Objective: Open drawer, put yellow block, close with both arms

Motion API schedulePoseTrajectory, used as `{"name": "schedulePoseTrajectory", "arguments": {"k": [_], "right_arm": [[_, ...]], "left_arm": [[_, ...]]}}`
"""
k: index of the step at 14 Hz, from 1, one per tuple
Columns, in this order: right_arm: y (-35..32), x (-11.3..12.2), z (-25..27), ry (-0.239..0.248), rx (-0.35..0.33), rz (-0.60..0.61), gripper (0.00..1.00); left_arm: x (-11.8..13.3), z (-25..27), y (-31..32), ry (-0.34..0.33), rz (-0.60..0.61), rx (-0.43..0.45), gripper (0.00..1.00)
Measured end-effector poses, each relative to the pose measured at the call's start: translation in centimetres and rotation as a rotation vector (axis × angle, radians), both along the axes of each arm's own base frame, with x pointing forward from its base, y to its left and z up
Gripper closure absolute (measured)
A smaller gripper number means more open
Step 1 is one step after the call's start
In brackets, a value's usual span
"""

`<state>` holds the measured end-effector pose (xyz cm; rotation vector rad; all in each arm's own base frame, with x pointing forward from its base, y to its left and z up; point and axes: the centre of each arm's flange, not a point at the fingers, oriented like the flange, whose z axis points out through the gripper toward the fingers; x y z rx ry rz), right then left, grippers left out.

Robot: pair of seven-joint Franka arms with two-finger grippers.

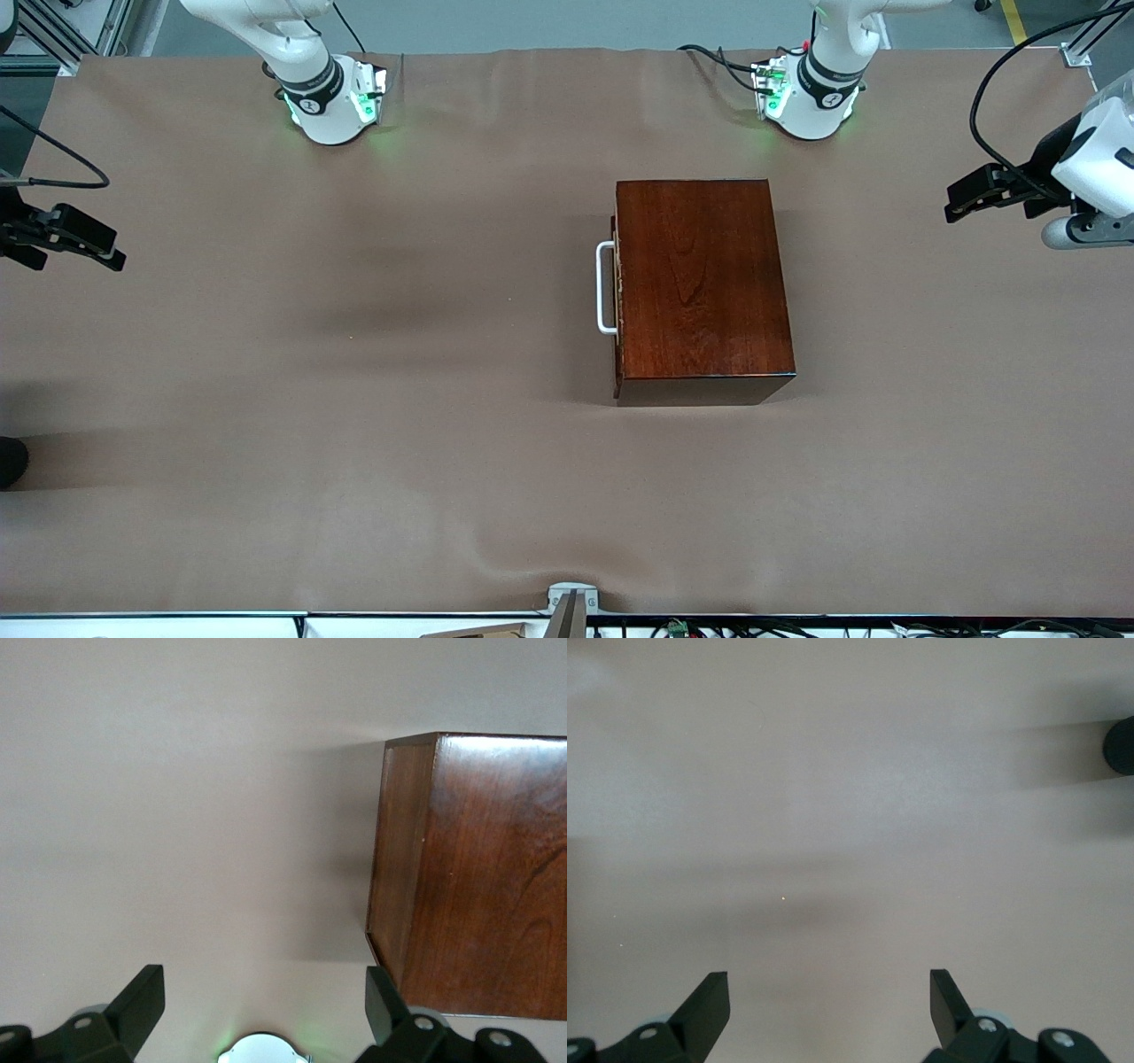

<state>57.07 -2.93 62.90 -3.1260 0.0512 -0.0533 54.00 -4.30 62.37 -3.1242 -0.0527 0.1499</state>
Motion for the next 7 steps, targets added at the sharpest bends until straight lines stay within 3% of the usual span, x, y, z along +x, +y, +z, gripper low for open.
{"name": "schedulePoseTrajectory", "arguments": {"k": [7], "right_arm": [[0.00,0.00,0.00,0.000,0.000,0.000,0.00]], "left_arm": [[0.96,-0.33,0.13,-0.052,-0.046,0.010,0.00]]}}
